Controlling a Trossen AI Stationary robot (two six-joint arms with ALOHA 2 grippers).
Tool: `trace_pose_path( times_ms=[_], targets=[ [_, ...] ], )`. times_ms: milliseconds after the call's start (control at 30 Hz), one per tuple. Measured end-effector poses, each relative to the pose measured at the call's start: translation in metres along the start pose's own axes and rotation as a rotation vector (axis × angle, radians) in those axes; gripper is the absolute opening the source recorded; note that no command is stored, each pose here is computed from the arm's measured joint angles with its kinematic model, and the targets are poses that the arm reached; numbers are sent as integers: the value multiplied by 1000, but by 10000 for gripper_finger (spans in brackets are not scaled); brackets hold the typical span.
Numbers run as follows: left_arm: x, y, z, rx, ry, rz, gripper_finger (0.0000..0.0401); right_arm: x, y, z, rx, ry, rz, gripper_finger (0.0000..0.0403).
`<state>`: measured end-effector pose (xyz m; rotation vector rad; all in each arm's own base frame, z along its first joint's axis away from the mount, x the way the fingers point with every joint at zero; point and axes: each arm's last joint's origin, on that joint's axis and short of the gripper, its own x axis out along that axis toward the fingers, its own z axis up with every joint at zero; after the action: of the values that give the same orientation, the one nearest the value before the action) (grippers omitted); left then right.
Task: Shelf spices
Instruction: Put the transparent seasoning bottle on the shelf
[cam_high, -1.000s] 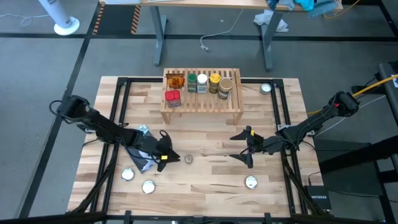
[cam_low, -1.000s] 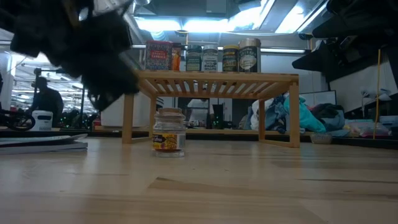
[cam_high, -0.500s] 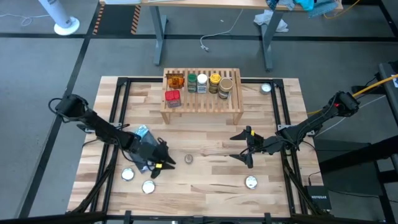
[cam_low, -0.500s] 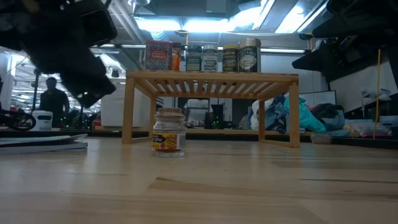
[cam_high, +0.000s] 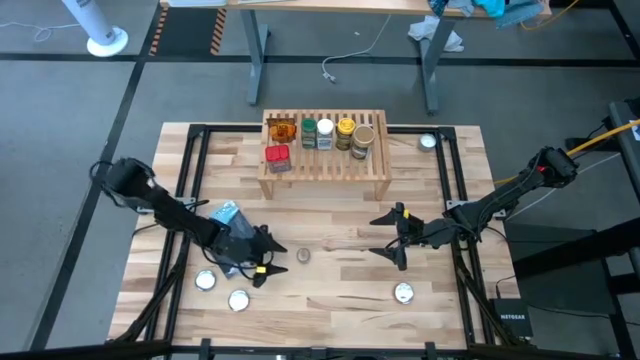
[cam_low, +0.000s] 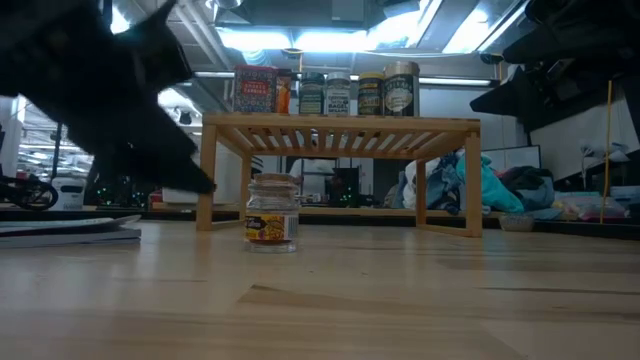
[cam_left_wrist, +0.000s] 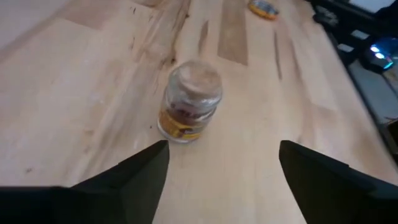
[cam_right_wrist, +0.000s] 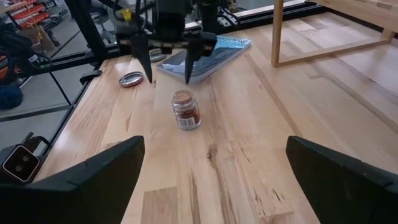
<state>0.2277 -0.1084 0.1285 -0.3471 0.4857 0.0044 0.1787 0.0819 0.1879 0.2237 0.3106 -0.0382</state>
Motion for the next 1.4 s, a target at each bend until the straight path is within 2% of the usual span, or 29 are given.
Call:
trace_pose_path(
  times_ms=[367, 733, 1067, 1400],
  targets=[
    [38, 15, -24, 60, -113, 48, 304, 0, -1, -1, -7, 13, -5, 397],
    [55, 31, -18, 73, -170, 28, 304, 0, -1, -1, -7, 13, -5, 397],
    [71, 31, -12, 108, -170, 6, 304, 0, -1, -1, -7, 13, -5, 397],
    [73, 30, -11, 97, -167, 5, 304, 0, -1, -1, -7, 13, -5, 397]
  ],
)
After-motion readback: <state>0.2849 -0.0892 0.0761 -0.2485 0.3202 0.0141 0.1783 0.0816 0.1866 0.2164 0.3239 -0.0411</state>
